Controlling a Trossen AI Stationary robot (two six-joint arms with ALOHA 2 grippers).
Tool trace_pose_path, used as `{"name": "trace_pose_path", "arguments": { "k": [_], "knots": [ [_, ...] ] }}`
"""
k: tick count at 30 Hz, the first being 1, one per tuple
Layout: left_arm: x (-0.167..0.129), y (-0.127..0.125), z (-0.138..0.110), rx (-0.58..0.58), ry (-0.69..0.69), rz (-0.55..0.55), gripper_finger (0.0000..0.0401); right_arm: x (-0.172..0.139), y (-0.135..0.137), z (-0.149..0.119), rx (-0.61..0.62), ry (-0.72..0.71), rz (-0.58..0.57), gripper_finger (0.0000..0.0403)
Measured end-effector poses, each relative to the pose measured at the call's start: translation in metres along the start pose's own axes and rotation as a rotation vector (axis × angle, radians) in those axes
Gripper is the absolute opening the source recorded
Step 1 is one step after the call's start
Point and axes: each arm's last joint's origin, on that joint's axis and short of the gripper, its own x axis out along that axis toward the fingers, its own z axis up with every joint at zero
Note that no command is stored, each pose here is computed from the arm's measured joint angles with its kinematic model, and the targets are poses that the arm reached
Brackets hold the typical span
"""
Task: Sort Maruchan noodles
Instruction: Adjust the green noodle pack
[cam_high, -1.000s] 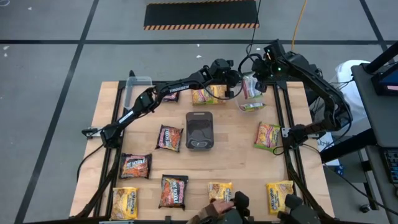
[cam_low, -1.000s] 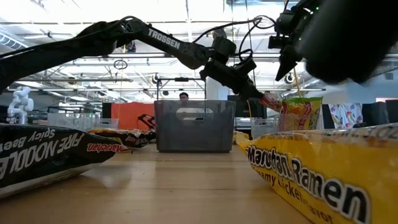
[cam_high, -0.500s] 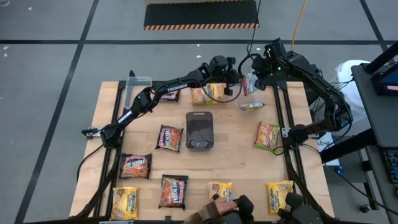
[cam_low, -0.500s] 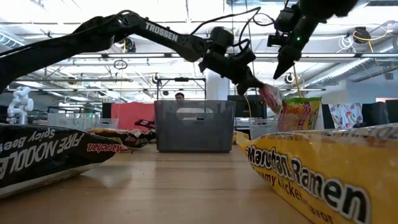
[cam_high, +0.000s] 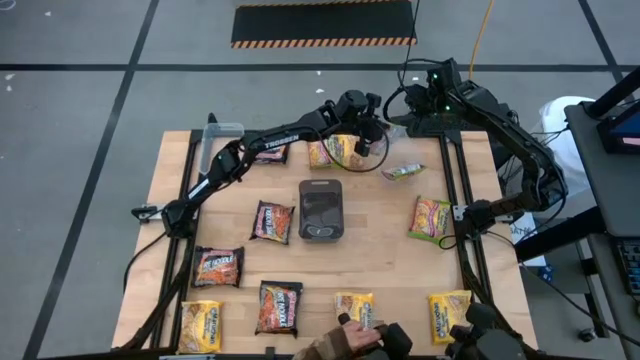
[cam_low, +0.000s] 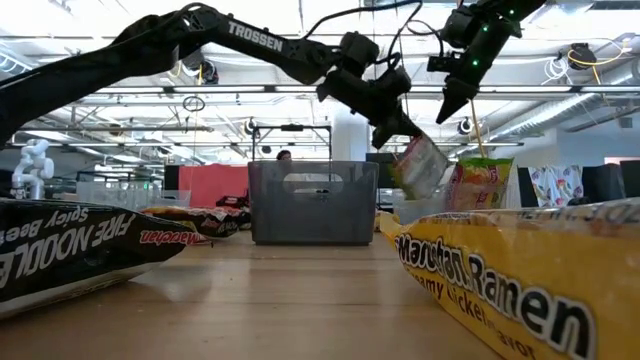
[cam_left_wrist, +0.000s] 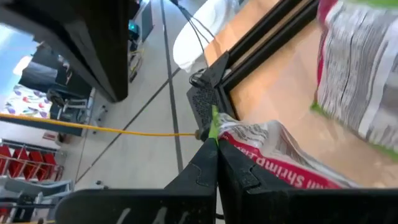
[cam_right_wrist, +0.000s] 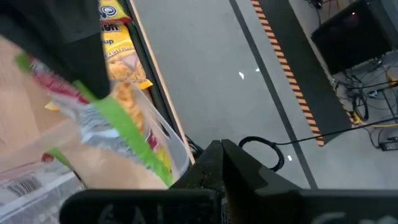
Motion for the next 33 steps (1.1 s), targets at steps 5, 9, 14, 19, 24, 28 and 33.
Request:
{"name": "trace_pose_path", "arguments": {
  "k": [5, 9, 14, 19, 24, 28, 33],
  "knots": [
    [0.002, -0.008, 0.012, 0.008, -0.009, -0.022, 0.0, -0.004, 0.0, 0.0, 0.001, -0.008, -0.01, 0.0],
    [0.003, -0.013, 0.022, 0.008, -0.035, -0.027, 0.0, -0.007, -0.001, 0.001, 0.015, -0.009, -0.039, 0.0],
    [0.007, -0.022, 0.029, -0.009, -0.065, -0.047, 0.0, -0.012, 0.0, 0.001, 0.02, -0.018, -0.047, 0.0],
    [0.015, -0.031, 0.028, -0.009, -0.069, -0.058, 0.0, -0.017, 0.0, 0.001, 0.02, -0.028, -0.055, 0.0],
    [0.023, -0.038, 0.024, -0.005, -0.073, -0.055, 0.0, -0.018, 0.0, 0.001, 0.02, -0.032, -0.056, 0.0],
    [0.029, -0.041, 0.02, 0.014, -0.084, -0.029, 0.0, -0.018, 0.0, 0.001, 0.02, -0.032, -0.057, 0.0],
    [0.031, -0.034, 0.01, 0.011, -0.088, 0.019, 0.0, -0.018, 0.0, 0.001, 0.02, -0.031, -0.057, 0.0]
  ]
}}
